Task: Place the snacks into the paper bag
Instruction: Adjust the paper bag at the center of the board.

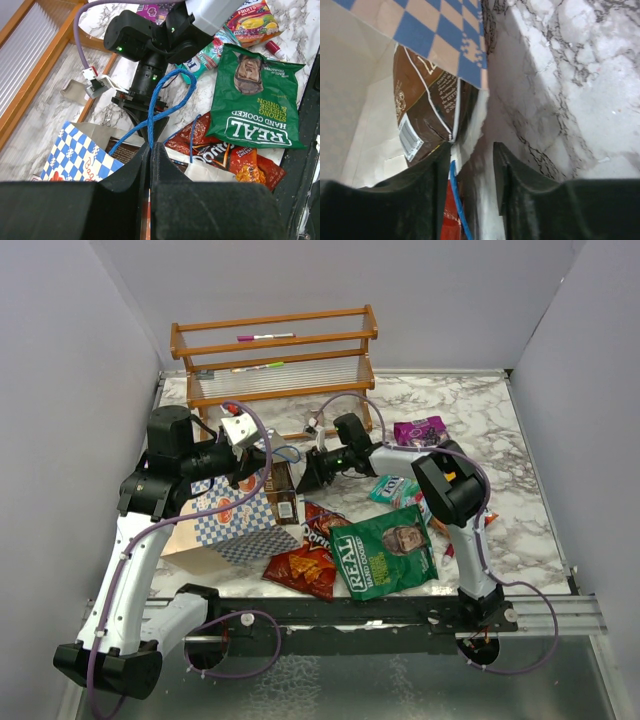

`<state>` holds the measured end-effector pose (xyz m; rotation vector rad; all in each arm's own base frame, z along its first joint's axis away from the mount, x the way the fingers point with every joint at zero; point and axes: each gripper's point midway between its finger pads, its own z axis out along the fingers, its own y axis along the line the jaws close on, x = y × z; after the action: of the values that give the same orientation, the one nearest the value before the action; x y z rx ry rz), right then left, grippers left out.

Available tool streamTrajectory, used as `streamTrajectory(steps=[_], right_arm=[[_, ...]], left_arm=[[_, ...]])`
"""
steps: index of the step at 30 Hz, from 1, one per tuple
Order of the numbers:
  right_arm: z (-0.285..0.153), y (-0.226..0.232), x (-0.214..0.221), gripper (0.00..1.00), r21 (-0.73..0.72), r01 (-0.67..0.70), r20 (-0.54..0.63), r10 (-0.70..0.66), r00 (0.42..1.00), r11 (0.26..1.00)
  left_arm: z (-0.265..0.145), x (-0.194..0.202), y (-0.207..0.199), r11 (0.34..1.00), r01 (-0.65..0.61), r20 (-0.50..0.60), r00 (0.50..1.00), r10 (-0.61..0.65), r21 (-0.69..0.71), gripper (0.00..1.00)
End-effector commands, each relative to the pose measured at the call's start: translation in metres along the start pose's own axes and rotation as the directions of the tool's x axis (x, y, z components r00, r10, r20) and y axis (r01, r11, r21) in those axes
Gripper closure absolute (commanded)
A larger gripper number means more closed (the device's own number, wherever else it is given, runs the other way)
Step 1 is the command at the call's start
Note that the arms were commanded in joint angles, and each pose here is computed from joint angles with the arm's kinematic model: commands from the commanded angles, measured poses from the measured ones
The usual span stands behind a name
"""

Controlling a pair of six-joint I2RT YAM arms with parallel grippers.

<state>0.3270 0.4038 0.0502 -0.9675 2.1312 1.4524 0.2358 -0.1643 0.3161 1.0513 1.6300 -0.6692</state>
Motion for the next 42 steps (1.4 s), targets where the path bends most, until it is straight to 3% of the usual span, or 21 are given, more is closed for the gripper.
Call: streamTrajectory(steps=[1, 8, 17, 28, 42], right_arm=[[0.007, 0.016, -0.014, 0.68, -0.088, 0.027, 0.026, -0.025, 0.999, 0.996], [-0.009, 0.038, -0.04, 0.98, -0.074, 0.094, 0.072, -0.089, 0.993, 0.993], [-0.058, 0.077, -0.076, 0.99, 0.033, 0.225, 0.158, -0.227, 0.961, 0.974], [-0.103, 0.13, -0.087, 0.99, 0.066, 0.324, 0.213, -0.331, 0.919, 0.944], [-0.131, 0.156, -0.125, 0.99, 0.162, 0.356, 0.282, -0.389, 0.877, 0.92]], left_arm=[[-0.002, -0.004, 0.008, 0.999, -0.009, 0.006, 1.0, 0.009, -0.047, 1.0], [-0.008, 0.001, 0.03, 0.984, 0.025, -0.008, 1.0, -0.027, -0.178, 1.0], [-0.031, -0.011, 0.067, 0.922, 0.086, 0.019, 0.996, -0.085, -0.377, 1.0], [-0.038, -0.024, 0.098, 0.873, 0.127, 0.059, 0.992, -0.112, -0.472, 1.0], [-0.027, -0.013, 0.145, 0.804, 0.2, 0.048, 0.977, -0.209, -0.561, 1.0]])
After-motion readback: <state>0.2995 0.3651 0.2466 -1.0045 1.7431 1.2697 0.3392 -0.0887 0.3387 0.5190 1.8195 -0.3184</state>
